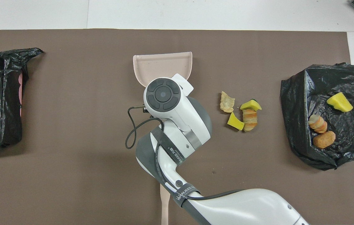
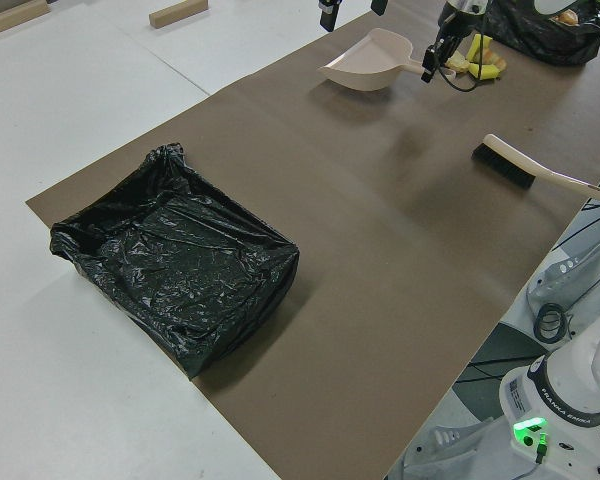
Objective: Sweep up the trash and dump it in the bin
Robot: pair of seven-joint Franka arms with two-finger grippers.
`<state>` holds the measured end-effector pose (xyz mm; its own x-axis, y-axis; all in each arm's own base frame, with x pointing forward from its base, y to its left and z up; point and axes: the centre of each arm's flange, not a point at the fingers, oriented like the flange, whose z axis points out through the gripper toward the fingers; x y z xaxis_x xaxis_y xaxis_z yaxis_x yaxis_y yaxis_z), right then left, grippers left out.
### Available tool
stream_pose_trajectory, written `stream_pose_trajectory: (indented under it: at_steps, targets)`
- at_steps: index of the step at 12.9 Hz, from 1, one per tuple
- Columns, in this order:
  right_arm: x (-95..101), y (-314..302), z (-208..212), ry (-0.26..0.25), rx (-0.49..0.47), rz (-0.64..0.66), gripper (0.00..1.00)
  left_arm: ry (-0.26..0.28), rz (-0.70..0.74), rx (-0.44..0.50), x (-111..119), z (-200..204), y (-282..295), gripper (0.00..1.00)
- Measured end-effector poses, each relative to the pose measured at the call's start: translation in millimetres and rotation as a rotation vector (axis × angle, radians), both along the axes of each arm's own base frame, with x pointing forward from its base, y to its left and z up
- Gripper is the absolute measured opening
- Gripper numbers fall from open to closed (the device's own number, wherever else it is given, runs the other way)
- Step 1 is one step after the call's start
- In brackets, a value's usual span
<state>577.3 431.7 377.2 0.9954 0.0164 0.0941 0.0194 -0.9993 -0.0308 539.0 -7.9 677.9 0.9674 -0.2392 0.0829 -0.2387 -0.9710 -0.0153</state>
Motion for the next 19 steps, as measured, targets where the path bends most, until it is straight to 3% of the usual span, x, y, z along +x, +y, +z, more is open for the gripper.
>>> stream_pose_trajectory:
  at_steps: [5,9,11,16,19]
  targets:
    - [3.3,2.8,-9.0,-0.012,0.020,-0.005,0.33,0.003,-0.018,0.000,-1.3,0.4,-9.9,1.00]
    - [0.4,3.7,-24.7,0.035,0.061,-0.036,0.33,0.007,-0.026,0.000,-2.0,0.2,-14.2,1.00]
    - [0.3,3.5,-25.2,0.036,0.061,-0.037,0.38,0.007,-0.024,0.000,-2.2,0.4,-13.1,1.00]
    - [7.4,-10.8,9.6,0.006,0.074,-0.040,0.96,0.023,-0.022,0.000,-3.9,-0.9,-12.2,1.00]
    - [18.7,-67.5,63.7,0.049,0.048,-0.107,1.00,0.028,-0.024,0.000,-4.9,-1.1,-12.7,1.00]
